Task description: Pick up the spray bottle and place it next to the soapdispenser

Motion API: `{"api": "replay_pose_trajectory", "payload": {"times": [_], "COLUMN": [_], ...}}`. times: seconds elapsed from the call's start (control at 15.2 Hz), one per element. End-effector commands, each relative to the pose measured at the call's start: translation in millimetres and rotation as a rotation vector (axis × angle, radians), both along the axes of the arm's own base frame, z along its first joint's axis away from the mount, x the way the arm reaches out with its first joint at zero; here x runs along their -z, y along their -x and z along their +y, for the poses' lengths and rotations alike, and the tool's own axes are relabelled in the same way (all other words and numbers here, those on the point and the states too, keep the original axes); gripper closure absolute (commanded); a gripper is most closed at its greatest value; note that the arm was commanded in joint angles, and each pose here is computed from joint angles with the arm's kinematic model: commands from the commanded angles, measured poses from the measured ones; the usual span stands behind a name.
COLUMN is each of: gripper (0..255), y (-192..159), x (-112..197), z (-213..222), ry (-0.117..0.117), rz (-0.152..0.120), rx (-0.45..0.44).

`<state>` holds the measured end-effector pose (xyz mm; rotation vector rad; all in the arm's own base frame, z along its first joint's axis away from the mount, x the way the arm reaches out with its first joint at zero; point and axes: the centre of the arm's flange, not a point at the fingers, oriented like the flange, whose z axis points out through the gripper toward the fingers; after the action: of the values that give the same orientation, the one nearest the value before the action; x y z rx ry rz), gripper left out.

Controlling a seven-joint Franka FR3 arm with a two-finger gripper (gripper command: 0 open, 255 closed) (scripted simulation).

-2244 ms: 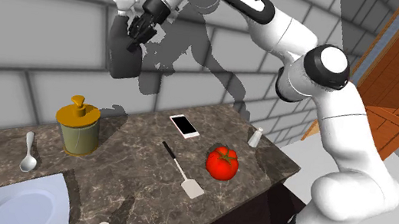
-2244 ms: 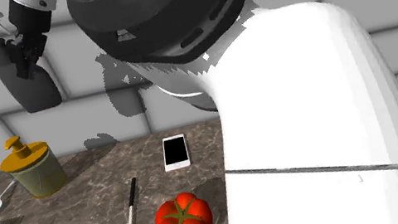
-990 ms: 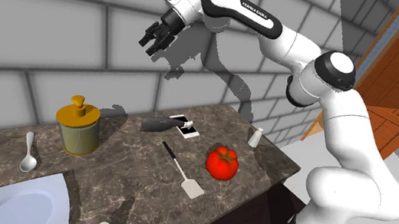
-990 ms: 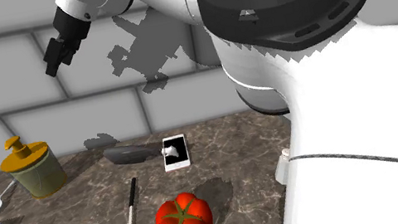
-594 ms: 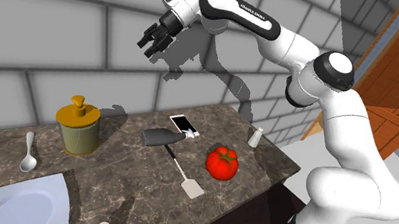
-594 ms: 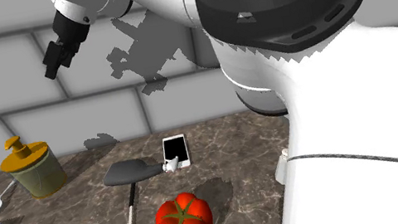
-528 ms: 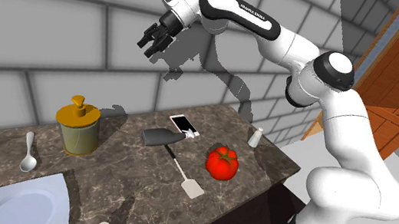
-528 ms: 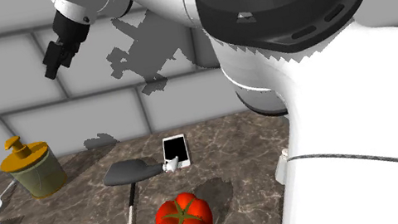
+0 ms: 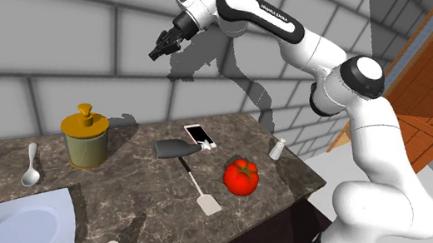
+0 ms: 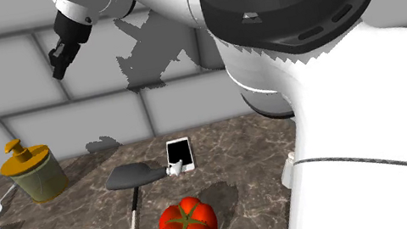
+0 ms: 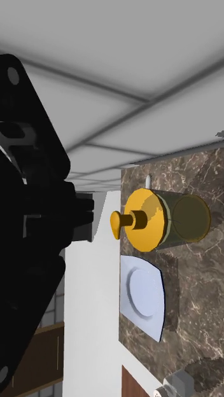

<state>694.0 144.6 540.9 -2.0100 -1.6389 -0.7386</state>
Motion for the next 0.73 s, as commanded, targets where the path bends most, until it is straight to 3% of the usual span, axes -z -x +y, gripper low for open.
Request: {"api": "replay_pose_trajectory", "payload": {"times": [0.0,0.2,0.26,0.66], "gripper": [255,255,0,0], "y": [0.0,0.0,0.0,7.1], "x": [0.0,0.0,0.0,63.3], "z": [0.0,0.0,0.0,2.6], "ry": [0.000,0.000,0.000,0.131], "rz": [0.000,0.000,0.000,0.088], "rx": [0.000,0.000,0.000,0.053]}}
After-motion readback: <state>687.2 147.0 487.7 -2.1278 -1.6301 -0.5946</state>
